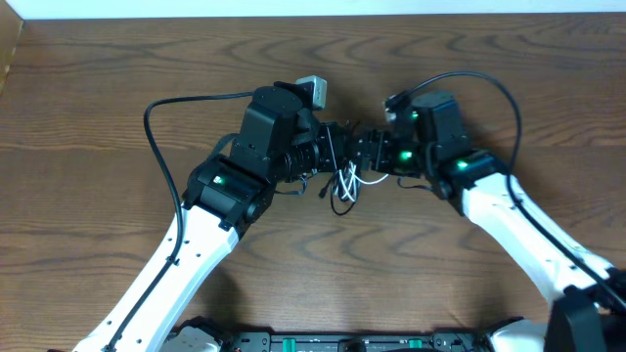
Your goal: Untangle cables
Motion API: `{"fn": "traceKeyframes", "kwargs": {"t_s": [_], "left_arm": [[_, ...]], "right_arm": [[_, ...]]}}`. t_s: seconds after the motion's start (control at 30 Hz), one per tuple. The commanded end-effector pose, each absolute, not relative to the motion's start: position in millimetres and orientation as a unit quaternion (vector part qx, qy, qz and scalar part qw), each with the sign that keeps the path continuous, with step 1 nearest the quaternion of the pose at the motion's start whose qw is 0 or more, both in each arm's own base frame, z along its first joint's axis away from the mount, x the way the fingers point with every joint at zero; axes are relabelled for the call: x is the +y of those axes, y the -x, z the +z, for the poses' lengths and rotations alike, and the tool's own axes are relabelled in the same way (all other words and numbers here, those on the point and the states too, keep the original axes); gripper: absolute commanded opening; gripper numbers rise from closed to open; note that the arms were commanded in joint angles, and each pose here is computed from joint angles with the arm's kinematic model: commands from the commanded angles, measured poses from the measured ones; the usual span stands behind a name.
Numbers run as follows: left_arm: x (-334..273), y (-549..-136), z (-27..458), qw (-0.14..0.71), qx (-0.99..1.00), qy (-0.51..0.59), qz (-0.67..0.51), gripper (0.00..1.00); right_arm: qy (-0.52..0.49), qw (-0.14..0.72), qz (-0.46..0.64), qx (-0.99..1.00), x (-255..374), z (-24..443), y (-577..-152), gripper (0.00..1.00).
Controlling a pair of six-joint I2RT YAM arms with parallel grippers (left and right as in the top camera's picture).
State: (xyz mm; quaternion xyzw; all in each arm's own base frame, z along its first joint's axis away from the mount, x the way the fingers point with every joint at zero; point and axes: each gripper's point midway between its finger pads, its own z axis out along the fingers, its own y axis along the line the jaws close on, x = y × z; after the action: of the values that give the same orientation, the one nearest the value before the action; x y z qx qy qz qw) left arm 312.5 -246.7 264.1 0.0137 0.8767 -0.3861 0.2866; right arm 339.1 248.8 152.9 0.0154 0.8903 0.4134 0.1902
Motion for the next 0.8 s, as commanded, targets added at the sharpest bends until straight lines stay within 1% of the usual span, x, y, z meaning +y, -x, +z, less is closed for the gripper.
{"fn": "traceKeyframes", "kwargs": {"t_s": [0.0,0.07,0.13,0.2,0.23,0.27,0.3,0.37,0.47,0.53,0.7,0.77], "left_arm": [[-244.8,-314.1,273.8,0.299,0.871,-0.011,-0.39,0.08],[-244.5,-314.4,273.7,0.3,0.871,-0.011,-0.389,0.08],[-244.5,-314.5,273.8,0.3,0.871,-0.011,-0.389,0.08],[-242.6,-316.2,273.8,0.302,0.871,-0.008,-0.387,0.07],[-239.7,-319.1,274.7,0.306,0.87,-0.003,-0.386,0.07],[-236.7,-321.8,275.8,0.31,0.869,0.001,-0.386,0.07],[-230.7,-326.7,280.3,0.316,0.866,0.009,-0.388,0.08],[-219.2,-333.6,292.8,0.327,0.858,0.018,-0.395,0.08],[-201.6,-339.3,308.7,0.347,0.847,0.031,-0.401,0.07],[-176.5,-343.1,325.1,0.377,0.835,0.053,-0.396,0.07],[-127.4,-339.6,353.8,0.432,0.813,0.094,-0.38,0.07],[-112.1,-336.8,356.8,0.444,0.812,0.102,-0.366,0.07]], "right_arm": [[-0.034,0.163,0.429,0.888,261.8,148.1,-335.1,0.59],[-0.041,0.159,0.434,0.886,264.6,148.1,-335.3,0.49],[-0.043,0.158,0.434,0.886,264.5,147.9,-335.6,0.32],[-0.049,0.155,0.426,0.89,262.0,144.2,-334.7,0.18],[-0.062,0.151,0.406,0.899,255.7,136.2,-333.9,0.09],[-0.068,0.15,0.397,0.903,252.8,132.6,-333.3,0.04],[-0.085,0.146,0.366,0.915,242.5,121.5,-331.8,0.01],[-0.113,0.139,0.301,0.937,220.0,101.5,-326.5,0.01],[-0.124,0.139,0.242,0.952,197.6,87.4,-322.2,0.01],[-0.131,0.138,0.197,0.962,174.4,78.3,-320.2,0.01],[-0.123,0.134,0.163,0.97,147.5,72.0,-320.1,0.01],[-0.128,0.133,0.159,0.97,139.0,71.2,-321.8,0.01]]}}
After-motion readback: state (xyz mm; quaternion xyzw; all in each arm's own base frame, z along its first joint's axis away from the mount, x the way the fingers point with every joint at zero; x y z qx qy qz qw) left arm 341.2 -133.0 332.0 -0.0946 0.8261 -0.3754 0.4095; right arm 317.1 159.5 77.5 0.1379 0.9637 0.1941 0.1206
